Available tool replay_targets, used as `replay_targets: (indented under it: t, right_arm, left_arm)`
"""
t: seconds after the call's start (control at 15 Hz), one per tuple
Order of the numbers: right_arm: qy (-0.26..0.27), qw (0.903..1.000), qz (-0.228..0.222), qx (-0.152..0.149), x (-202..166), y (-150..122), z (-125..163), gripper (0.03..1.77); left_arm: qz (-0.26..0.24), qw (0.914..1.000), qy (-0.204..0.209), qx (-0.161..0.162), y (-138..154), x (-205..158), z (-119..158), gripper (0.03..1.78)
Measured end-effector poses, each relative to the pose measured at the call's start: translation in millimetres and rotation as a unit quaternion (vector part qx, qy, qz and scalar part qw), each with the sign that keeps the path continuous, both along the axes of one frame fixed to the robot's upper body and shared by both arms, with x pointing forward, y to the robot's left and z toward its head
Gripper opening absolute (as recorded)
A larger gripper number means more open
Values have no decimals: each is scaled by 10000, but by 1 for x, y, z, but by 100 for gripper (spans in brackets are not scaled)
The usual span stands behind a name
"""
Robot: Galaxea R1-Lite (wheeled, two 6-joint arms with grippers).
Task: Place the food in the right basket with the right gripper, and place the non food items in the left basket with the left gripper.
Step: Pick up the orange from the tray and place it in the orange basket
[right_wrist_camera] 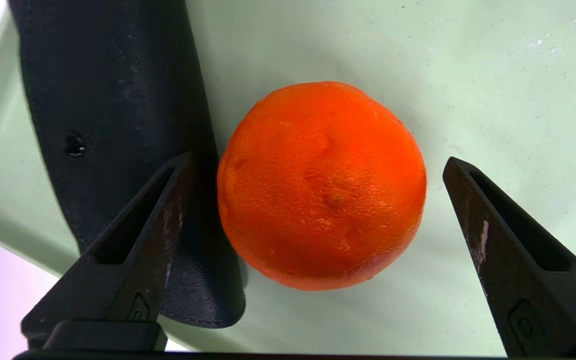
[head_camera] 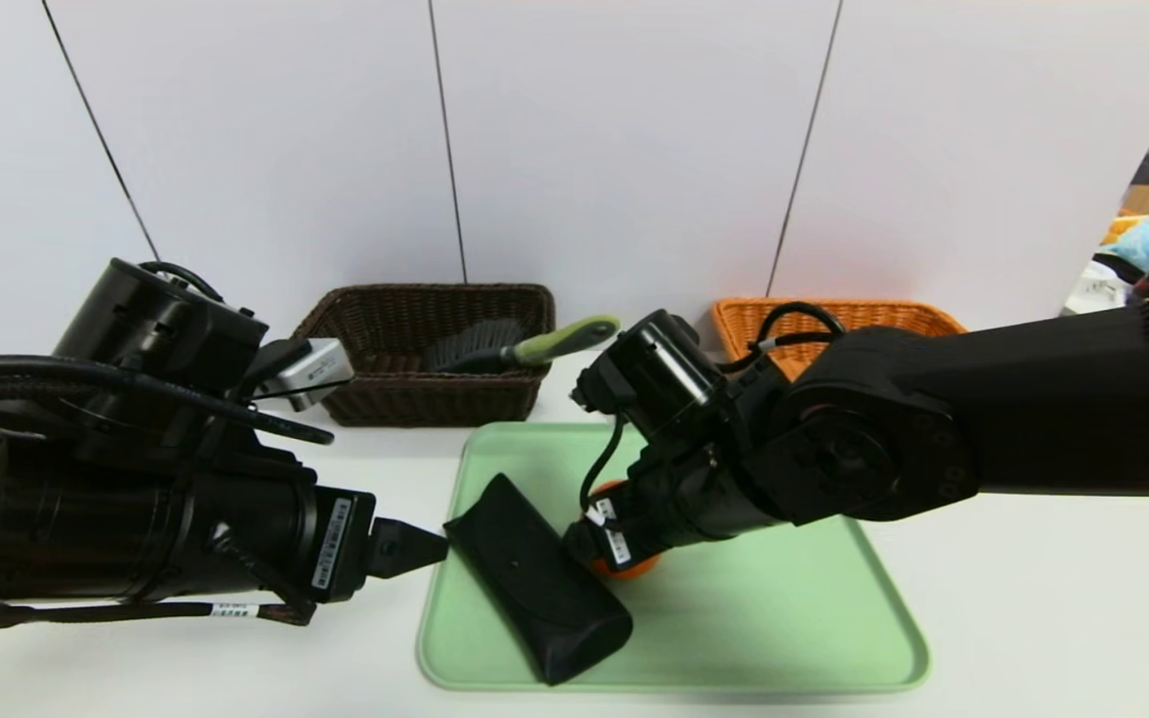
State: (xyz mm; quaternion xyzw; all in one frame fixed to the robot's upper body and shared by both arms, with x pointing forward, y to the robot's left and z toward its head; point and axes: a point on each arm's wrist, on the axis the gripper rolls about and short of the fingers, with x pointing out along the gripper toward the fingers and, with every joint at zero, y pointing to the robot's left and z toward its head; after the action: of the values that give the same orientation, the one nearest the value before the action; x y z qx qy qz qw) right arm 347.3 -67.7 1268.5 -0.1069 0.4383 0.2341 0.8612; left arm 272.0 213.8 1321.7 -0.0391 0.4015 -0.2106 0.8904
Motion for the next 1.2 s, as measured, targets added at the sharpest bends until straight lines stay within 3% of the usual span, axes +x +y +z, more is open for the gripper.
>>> replay_targets:
  t: [0.67, 0.93, 1.2]
  right_arm:
    - [70, 10000, 4, -65, 0, 1, -5, 170]
    - [39, 9999, 4, -93, 1, 1, -6, 120]
    - [16, 10000, -11, -93, 1, 1, -6, 114]
  left_arm:
    - [18, 10000, -5, -5, 0, 0, 0, 169]
    - [24, 10000, 2, 2, 1, 0, 0, 169]
    - [22, 10000, -11, -3, 1, -1, 0, 169]
